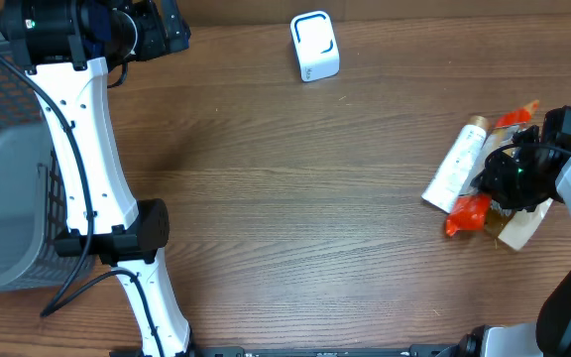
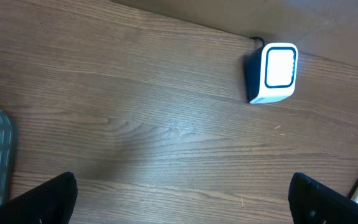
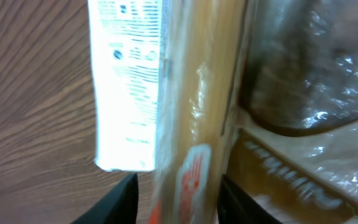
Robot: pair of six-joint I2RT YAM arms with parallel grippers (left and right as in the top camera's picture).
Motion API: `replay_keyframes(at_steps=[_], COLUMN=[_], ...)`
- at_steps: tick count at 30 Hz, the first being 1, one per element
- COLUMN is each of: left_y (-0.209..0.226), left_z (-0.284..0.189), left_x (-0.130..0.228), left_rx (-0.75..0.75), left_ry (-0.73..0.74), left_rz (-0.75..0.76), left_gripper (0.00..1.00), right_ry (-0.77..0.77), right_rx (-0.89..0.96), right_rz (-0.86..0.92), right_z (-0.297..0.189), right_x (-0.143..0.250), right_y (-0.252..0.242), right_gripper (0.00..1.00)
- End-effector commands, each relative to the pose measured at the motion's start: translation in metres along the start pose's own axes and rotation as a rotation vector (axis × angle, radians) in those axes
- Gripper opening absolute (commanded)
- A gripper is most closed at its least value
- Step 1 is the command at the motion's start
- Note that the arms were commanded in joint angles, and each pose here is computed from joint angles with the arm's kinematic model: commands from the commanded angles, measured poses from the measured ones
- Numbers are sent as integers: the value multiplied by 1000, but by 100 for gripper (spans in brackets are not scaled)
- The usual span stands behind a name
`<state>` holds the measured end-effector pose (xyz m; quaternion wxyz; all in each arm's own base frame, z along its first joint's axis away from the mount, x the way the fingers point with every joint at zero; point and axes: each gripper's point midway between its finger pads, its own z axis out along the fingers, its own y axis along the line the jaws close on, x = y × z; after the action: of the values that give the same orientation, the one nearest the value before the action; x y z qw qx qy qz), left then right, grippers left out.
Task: Scan the item barcode
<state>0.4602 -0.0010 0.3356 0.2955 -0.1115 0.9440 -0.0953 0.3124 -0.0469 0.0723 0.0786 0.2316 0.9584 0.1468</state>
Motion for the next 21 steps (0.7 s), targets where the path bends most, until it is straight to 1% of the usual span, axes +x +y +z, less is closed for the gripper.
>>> replay_keyframes(at_steps=[1, 3, 4, 7, 11, 15, 17, 18, 19, 20, 21], left_y=[-6, -6, -6, -6, -6, -6, -6, -6, -6, -6, -6], left_z=[-9, -9, -9, -9, -9, -9, -9, -9, -9, -9, -9], left_x=[0, 0, 0, 0, 0, 0, 0, 0, 0, 0, 0], left_rx=[6, 6, 6, 6, 6, 6, 6, 6, 6, 6, 6], left_ry=[-19, -19, -19, -19, -19, -19, -19, -19, -19, -19, -19], left_rz=[15, 15, 15, 15, 15, 15, 15, 15, 15, 15, 15], left_gripper=[100, 99, 100, 100, 100, 100, 99, 99, 99, 100, 100], right_ry=[-41, -33, -29, -25, -57, -133, -175, -200, -232, -256, -285], right_rx=[-38, -36, -35, -36, -42, -61, -83, -96, -108, -120, -137], right_rz=[-40, -51, -52, -61, -121, -189, -234, -262, -293, -316, -335], right_z=[-20, -30, -35, -58, -100, -151, -176, -188, -200, -209, -219], right_x=[-8, -8, -9, -11, -9, 6, 20, 30, 39, 47, 56], right_y=[14, 17, 19, 27, 43, 68, 82, 90, 97, 102, 107], right_gripper=[50, 58, 59, 60, 58, 58, 59, 62, 70, 100, 100])
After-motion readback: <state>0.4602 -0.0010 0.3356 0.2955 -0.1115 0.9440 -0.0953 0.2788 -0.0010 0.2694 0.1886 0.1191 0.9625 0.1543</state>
